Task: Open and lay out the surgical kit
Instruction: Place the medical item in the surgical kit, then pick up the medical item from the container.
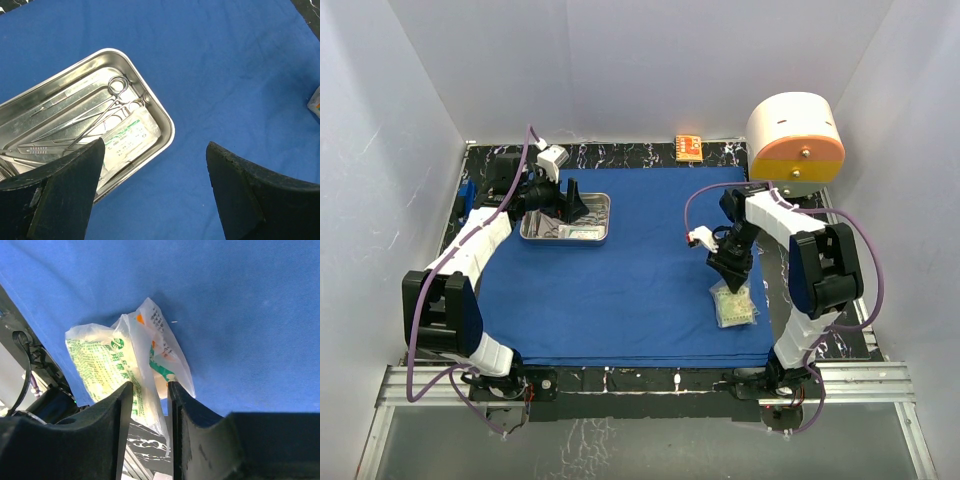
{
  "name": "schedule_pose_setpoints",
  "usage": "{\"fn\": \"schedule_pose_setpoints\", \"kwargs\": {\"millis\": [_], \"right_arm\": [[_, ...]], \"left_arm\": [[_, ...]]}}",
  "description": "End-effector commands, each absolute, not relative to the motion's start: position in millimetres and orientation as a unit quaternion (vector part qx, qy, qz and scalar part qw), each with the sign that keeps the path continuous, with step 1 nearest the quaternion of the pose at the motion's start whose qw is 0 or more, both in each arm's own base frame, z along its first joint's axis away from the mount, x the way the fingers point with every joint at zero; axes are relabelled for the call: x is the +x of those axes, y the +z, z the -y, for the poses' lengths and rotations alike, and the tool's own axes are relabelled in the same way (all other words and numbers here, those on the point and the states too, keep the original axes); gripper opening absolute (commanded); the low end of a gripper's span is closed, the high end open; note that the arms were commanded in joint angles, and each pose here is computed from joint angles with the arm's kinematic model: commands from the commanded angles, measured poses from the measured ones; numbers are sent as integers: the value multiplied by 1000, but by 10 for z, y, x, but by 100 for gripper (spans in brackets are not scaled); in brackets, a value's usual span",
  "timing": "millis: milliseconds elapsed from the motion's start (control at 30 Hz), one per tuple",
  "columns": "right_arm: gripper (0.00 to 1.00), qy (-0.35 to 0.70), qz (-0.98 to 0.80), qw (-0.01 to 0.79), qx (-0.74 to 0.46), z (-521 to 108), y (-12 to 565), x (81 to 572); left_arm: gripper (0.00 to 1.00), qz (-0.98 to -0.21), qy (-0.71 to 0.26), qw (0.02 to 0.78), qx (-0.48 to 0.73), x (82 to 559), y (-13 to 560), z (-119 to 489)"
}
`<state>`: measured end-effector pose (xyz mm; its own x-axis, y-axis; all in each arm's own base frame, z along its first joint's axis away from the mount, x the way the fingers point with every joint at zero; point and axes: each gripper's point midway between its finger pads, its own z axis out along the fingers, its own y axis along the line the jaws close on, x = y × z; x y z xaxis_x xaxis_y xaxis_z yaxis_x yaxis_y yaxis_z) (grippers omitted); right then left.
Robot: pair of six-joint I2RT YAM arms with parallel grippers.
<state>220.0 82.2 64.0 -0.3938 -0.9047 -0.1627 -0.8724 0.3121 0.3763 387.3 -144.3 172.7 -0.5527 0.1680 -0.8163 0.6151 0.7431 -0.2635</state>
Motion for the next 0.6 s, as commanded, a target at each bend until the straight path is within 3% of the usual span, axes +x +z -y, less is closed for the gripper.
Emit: {"fn": "schedule_pose_setpoints", "kwargs": {"millis": [0, 233, 400, 567], "right_arm": [[37, -184, 812, 19, 553, -821, 663, 2406], [49, -160, 818, 3, 552, -786, 721, 2511], [59, -149, 825, -38, 544, -850, 862, 2710], [63, -144, 827, -105, 533, -974, 1158, 2926]], "left_arm": [[81, -831, -273, 419, 243, 3890, 1789, 1445], [82, -836, -264, 417, 239, 3908, 1749, 1420], [83, -850, -240, 416, 218, 3950, 1704, 1330], [84, -873, -182, 412, 185, 4071, 1621, 1089]]}}
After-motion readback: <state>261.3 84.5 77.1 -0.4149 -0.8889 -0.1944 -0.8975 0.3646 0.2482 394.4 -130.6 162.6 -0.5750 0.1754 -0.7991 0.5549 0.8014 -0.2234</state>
